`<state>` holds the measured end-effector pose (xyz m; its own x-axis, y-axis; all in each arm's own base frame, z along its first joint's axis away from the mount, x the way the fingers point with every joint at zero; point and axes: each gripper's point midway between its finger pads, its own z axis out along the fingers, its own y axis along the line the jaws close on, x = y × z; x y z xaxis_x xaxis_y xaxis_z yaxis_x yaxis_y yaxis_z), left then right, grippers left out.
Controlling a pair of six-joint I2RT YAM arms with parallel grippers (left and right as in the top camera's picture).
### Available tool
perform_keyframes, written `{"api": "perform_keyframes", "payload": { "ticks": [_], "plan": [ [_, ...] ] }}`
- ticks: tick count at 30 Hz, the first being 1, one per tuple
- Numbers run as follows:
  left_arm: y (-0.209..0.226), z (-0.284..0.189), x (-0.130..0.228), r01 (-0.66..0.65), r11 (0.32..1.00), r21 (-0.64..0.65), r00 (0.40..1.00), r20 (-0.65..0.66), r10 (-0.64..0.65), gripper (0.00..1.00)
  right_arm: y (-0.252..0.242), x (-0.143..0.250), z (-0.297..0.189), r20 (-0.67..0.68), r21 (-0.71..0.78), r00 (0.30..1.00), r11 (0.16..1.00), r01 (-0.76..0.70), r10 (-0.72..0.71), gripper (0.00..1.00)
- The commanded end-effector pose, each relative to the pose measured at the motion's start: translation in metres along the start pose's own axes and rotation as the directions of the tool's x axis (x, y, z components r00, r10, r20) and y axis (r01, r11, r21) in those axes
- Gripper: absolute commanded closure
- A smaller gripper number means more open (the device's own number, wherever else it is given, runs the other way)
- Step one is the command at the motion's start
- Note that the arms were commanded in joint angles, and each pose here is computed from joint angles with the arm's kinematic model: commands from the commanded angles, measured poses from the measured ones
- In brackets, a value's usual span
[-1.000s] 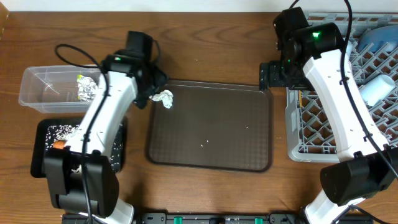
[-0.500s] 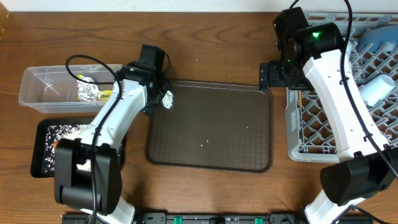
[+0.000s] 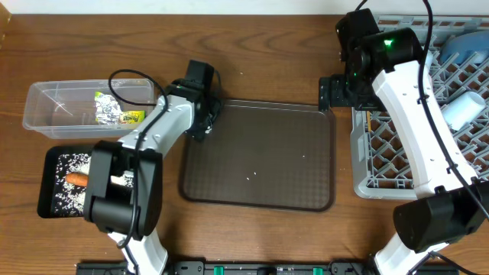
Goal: Sort waste into correct bins and load items into the dishwasher rack
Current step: 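Move the left gripper to the white tissue and grasp it, then carry the tissue left and release it into the clear bin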
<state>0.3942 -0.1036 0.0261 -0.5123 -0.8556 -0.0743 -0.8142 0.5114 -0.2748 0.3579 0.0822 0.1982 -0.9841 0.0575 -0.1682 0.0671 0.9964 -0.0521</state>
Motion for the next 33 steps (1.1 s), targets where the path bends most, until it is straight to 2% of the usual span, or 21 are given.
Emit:
{"api": "perform_keyframes", "payload": {
  "ticks": [1, 11, 20, 29, 33],
  "plan": [
    [0.002, 0.008, 0.006, -0.002, 1.0, -0.013, 1.0, -0.013, 0.002, 0.23, -0.001, 0.0, -0.004, 0.013, 0.003, 1.0, 1.0, -0.013, 0.013, 0.01],
    [0.007, 0.007, -0.004, -0.009, 0.999, -0.039, 0.999, 0.049, 0.011, 0.3, -0.001, 0.0, -0.004, 0.014, 0.003, 1.0, 1.0, -0.013, 0.013, 0.01],
    [0.015, 0.006, -0.015, -0.008, 0.997, -0.077, 0.993, 0.116, 0.017, 0.31, -0.001, 0.0, -0.004, 0.013, 0.003, 1.0, 1.0, -0.013, 0.013, 0.01],
    [0.015, 0.006, -0.014, -0.012, 0.997, -0.08, 0.994, 0.11, 0.021, 0.51, -0.001, 0.0, -0.004, 0.013, 0.003, 1.0, 1.0, -0.013, 0.013, 0.01],
    [0.016, 0.005, -0.013, -0.044, 0.995, -0.087, 0.993, 0.101, 0.053, 0.72, -0.001, 0.0, -0.004, 0.013, 0.003, 1.0, 1.0, -0.013, 0.013, 0.01]
  ]
}}
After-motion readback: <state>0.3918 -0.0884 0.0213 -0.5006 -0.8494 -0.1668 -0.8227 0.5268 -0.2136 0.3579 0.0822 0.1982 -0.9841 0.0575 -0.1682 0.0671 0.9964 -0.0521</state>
